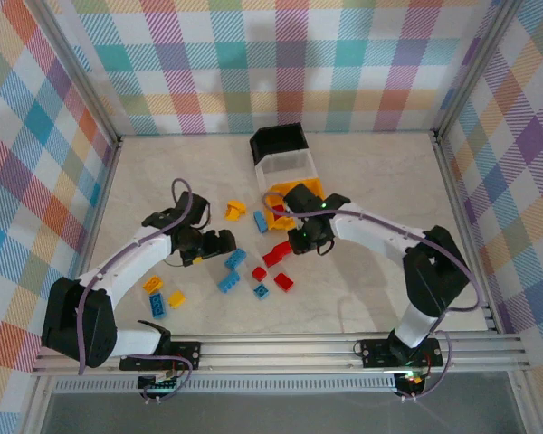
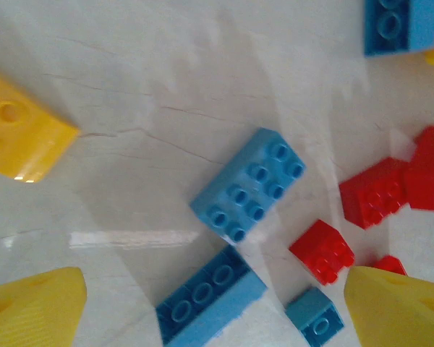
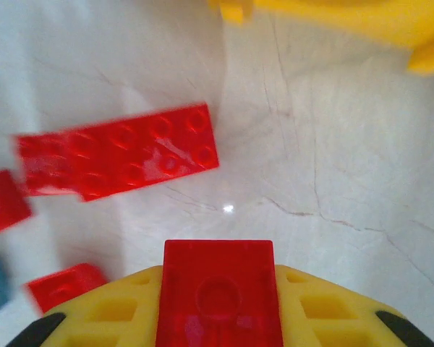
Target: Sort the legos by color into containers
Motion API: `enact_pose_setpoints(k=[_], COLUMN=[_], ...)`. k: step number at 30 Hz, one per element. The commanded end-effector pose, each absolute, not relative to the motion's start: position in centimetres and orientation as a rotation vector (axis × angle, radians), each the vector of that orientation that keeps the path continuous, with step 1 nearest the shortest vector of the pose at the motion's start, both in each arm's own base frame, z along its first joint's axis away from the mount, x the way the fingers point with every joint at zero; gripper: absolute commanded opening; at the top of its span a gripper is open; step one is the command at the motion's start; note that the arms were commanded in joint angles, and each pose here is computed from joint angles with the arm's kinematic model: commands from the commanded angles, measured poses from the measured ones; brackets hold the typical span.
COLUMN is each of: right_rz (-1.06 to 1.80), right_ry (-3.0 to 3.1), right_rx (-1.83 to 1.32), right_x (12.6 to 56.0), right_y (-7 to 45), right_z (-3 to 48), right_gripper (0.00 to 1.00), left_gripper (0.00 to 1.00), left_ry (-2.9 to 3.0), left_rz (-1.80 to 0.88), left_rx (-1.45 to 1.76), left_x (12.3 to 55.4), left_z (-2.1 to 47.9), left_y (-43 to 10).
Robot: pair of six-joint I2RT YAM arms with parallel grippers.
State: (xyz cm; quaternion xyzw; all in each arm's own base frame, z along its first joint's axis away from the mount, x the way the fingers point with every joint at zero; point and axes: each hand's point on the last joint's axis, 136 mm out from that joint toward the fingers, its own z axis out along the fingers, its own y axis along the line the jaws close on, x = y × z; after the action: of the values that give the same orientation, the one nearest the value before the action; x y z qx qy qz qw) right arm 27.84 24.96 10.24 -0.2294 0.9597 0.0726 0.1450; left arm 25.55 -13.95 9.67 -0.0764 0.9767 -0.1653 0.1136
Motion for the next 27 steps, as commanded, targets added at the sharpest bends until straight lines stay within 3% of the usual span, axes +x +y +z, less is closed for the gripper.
enact_pose_setpoints(k=[1, 12, 16, 22, 27], right_rz=[0.322, 0.398, 0.391, 0.414, 0.545], right_ry=[2.715, 2.745, 2.765, 2.743, 2.781], right_rx=[-0.547, -0.369, -0.354, -0.334, -0.459], right_x=[29.6, 39.3, 41.1, 39.2, 31.5], right_y=[25.4, 25.9, 25.9, 25.2, 25.5], right_z=[15.0, 13.6, 12.6, 15.1, 15.3], right_gripper=[0.31, 0.34, 0.47, 0.63, 0.64], left_gripper=[0.92, 0.90, 0.90, 0.90, 0.90], left_ry=[2.871, 2.859, 2.864, 2.853, 2.834], left_rz=[-0.427, -0.398, -0.393, -0.388, -0.394], left_rx=[-0.014, 0.144, 0.199, 0.150, 0.045], left_x=[25.2, 24.3, 24.0, 24.2, 24.7], left_z=[10.7, 11.6, 11.7, 11.3, 11.0], left_y=[-15.8, -18.7, -19.8, -20.1, -19.2])
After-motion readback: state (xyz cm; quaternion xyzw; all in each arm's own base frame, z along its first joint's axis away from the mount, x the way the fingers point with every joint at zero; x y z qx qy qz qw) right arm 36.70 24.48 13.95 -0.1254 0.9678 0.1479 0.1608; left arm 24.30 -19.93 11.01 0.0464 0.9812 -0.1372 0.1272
